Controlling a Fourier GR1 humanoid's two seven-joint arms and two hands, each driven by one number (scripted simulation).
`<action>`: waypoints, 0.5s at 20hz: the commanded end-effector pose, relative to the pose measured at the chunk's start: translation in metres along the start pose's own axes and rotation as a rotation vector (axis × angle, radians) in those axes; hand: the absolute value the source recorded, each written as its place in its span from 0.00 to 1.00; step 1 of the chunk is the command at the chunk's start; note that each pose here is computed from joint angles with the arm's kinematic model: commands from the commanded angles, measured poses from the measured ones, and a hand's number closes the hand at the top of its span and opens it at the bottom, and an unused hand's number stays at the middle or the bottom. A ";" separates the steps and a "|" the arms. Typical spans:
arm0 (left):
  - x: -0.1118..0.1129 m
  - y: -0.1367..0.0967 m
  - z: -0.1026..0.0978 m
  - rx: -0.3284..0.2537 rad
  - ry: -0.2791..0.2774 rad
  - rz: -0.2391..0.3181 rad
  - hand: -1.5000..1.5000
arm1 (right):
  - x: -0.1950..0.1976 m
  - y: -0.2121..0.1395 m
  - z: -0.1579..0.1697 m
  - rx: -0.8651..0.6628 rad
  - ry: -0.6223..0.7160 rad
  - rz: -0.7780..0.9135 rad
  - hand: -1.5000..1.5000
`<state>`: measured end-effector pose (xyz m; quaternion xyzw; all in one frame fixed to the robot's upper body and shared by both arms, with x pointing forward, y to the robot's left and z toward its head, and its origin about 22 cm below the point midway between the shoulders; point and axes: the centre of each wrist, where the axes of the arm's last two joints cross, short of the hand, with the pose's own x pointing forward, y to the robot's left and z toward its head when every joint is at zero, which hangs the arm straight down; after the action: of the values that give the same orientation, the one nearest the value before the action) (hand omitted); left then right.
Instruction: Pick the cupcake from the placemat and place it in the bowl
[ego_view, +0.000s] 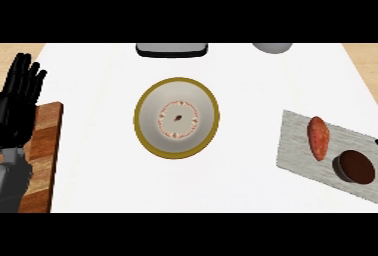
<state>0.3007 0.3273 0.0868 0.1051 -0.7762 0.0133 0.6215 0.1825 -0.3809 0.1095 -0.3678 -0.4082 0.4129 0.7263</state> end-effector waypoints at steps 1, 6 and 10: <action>-0.003 0.016 0.007 0.010 -0.017 0.009 0.50 | -0.007 0.017 -0.013 0.020 0.006 0.014 0.00; -0.013 -0.005 0.004 0.012 0.004 0.003 0.50 | -0.022 0.027 -0.027 -0.004 -0.024 -0.012 0.00; 0.007 -0.001 0.005 0.005 -0.003 0.010 0.50 | -0.028 0.031 -0.040 0.008 -0.067 -0.012 0.00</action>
<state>0.2942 0.3228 0.0856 0.1070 -0.7786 0.0162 0.6181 0.1967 -0.3998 0.0699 -0.3609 -0.4203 0.4159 0.7212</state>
